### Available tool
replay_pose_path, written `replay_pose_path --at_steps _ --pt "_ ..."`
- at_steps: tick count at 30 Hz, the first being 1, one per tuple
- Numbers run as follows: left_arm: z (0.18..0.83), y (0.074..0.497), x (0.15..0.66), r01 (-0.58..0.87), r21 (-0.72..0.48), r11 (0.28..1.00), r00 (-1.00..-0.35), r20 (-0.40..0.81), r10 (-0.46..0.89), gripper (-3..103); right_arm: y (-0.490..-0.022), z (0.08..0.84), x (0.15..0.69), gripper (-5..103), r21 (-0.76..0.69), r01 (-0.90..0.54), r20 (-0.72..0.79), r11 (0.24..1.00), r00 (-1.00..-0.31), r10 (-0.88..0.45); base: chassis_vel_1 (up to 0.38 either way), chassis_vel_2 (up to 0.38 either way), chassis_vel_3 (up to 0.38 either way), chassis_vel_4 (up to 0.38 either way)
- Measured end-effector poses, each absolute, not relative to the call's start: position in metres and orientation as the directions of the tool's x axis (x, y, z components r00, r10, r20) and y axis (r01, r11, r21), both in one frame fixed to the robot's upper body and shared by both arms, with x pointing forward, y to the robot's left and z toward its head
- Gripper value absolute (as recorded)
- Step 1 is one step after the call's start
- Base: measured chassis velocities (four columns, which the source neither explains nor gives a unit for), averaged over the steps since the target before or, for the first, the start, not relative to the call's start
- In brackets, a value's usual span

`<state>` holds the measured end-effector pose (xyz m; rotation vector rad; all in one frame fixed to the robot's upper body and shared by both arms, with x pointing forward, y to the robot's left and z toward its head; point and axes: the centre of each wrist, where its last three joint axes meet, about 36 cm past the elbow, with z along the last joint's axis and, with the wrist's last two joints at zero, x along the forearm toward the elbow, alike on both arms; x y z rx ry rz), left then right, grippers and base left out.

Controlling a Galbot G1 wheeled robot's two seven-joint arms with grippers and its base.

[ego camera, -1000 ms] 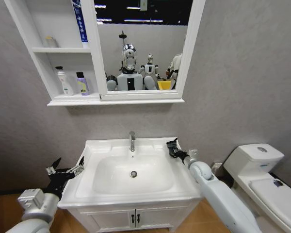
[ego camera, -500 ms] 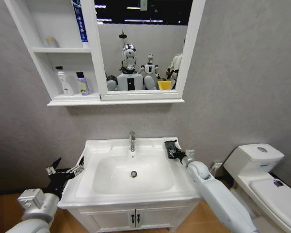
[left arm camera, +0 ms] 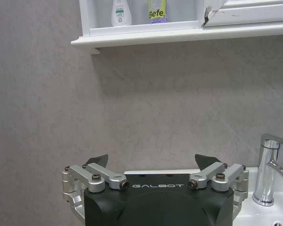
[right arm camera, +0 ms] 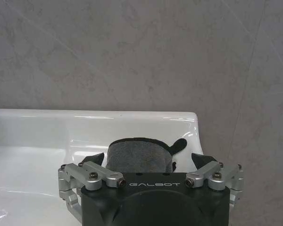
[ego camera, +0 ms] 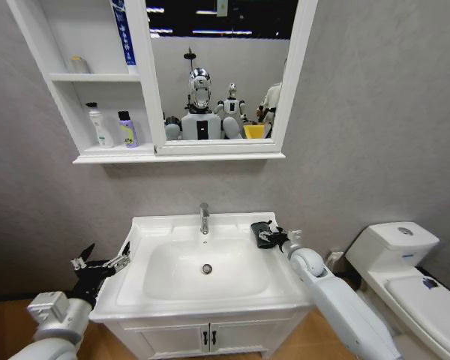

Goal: Move facial cleanser and shampoo from washbasin to cabinet, then wipe washbasin with towel.

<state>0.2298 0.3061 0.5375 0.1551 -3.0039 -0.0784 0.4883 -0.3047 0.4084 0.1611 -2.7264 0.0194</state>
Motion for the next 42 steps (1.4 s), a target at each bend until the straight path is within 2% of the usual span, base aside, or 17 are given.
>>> replay_pose_path --at_steps 8,15,16,19,20,25,30,42 --pt "0.538 0.306 0.230 -0.099 0.059 0.993 -0.986 0.129 -0.106 100 -0.308 0.426 0.474 100 -0.076 -0.101 0.325 0.992 -0.943 -0.071 0.000 0.000 0.000 0.000" --pt "0.538 0.306 0.230 -0.099 0.059 0.993 -0.986 0.129 -0.106 100 -0.305 0.439 0.417 100 -0.143 -0.070 0.227 0.987 -0.973 -0.036 0.000 0.000 0.000 0.000" --pt "0.538 0.306 0.230 -0.099 0.059 0.993 -0.986 0.129 -0.106 100 -0.295 0.461 0.380 100 -0.107 -0.083 0.167 0.991 -0.984 -0.065 0.000 0.000 0.000 0.000" --pt "0.538 0.306 0.230 -0.099 0.059 0.993 -0.986 0.129 -0.106 100 -0.286 0.482 0.361 100 -0.078 -0.093 0.128 0.993 -0.988 -0.083 0.000 0.000 0.000 0.000" --pt "0.538 0.306 0.230 -0.099 0.059 0.993 -0.986 0.129 -0.106 100 -0.286 0.482 0.361 100 -0.078 -0.093 0.128 0.993 -0.988 -0.083 0.000 0.000 0.000 0.000" --pt "0.538 0.306 0.230 -0.099 0.059 0.993 -0.986 0.129 -0.106 100 -0.259 0.505 0.296 100 -0.019 -0.024 0.160 1.000 -0.987 -0.020 0.000 0.000 0.000 0.000" --pt "0.538 0.306 0.230 -0.099 0.059 0.993 -0.986 0.129 -0.106 100 -0.244 0.509 0.258 100 -0.052 0.031 0.173 0.998 -0.984 0.039 0.000 0.000 0.000 0.000" --pt "0.538 0.306 0.230 -0.099 0.059 0.993 -0.986 0.129 -0.106 100 -0.236 0.518 0.243 100 -0.084 0.066 0.171 0.994 -0.982 0.080 0.000 0.000 0.000 0.000"
